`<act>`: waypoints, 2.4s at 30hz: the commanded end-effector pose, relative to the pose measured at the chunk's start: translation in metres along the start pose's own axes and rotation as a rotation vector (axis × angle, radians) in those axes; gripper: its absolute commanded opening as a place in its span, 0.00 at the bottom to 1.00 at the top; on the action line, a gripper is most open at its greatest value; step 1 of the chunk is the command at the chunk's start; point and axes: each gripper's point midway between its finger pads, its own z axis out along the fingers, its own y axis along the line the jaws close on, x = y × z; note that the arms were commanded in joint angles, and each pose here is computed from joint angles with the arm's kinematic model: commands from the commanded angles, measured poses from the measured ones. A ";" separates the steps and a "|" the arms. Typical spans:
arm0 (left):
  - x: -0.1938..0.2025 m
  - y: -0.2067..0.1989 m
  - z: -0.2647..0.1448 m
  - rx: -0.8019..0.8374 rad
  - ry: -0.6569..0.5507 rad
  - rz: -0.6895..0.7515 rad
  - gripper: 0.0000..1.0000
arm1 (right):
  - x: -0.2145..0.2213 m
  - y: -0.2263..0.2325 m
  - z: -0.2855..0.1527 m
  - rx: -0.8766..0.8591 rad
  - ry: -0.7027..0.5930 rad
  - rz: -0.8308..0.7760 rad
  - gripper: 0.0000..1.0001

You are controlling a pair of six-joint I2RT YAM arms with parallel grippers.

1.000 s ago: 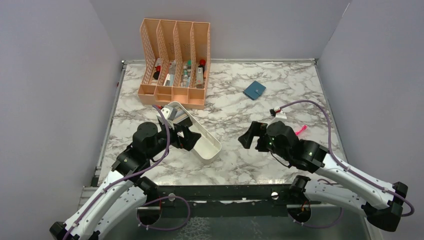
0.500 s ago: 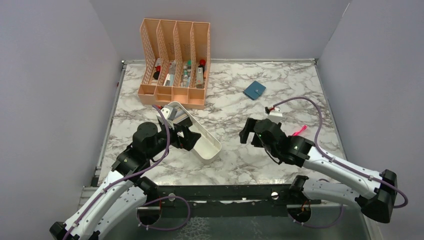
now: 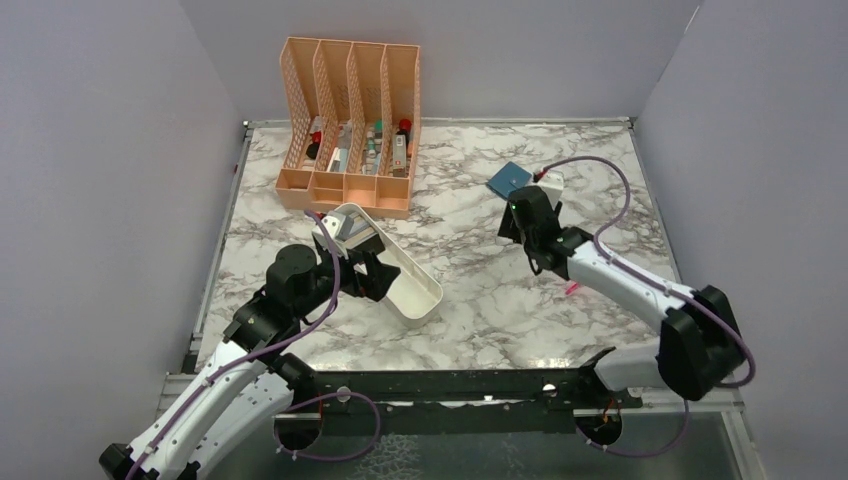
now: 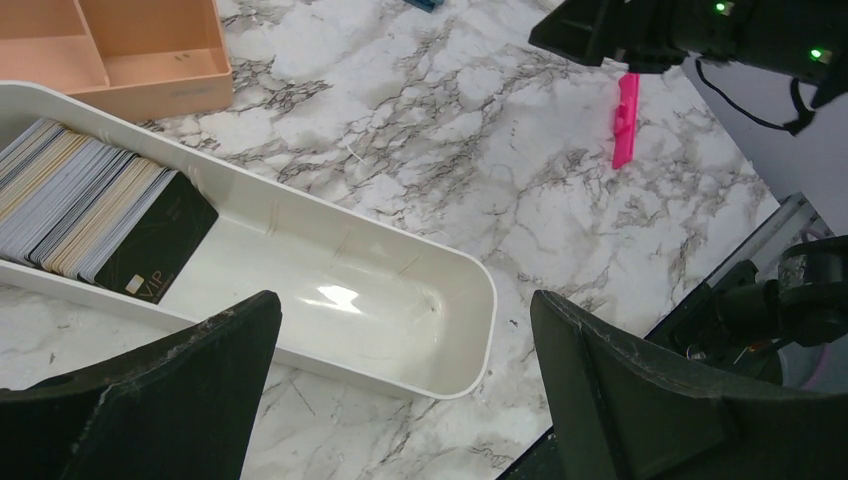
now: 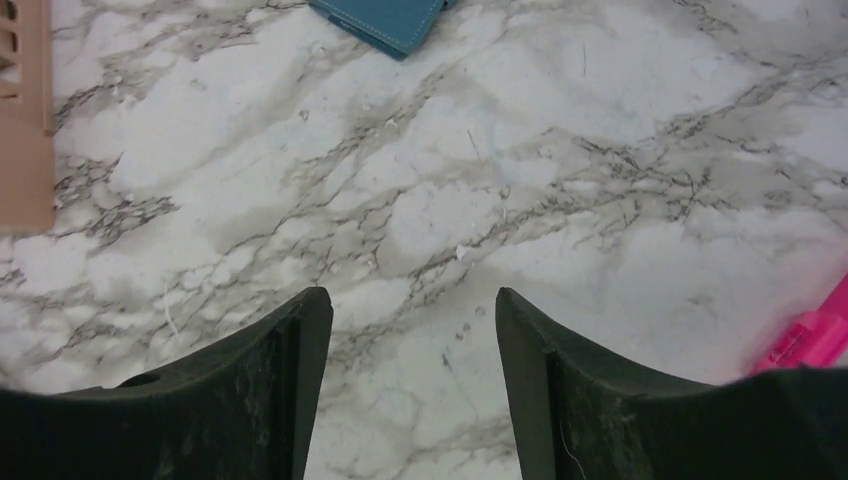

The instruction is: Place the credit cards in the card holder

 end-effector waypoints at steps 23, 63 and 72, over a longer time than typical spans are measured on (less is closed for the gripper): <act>0.002 0.005 0.002 -0.029 0.008 -0.006 0.99 | -0.045 -0.002 0.198 0.169 0.106 0.063 0.50; 0.006 0.003 0.002 -0.013 0.019 -0.005 0.97 | -0.011 -0.026 0.168 0.082 0.202 -0.045 0.01; 0.013 0.000 0.010 0.011 0.077 -0.010 0.95 | -0.014 -0.003 0.095 -0.140 0.187 -0.054 0.01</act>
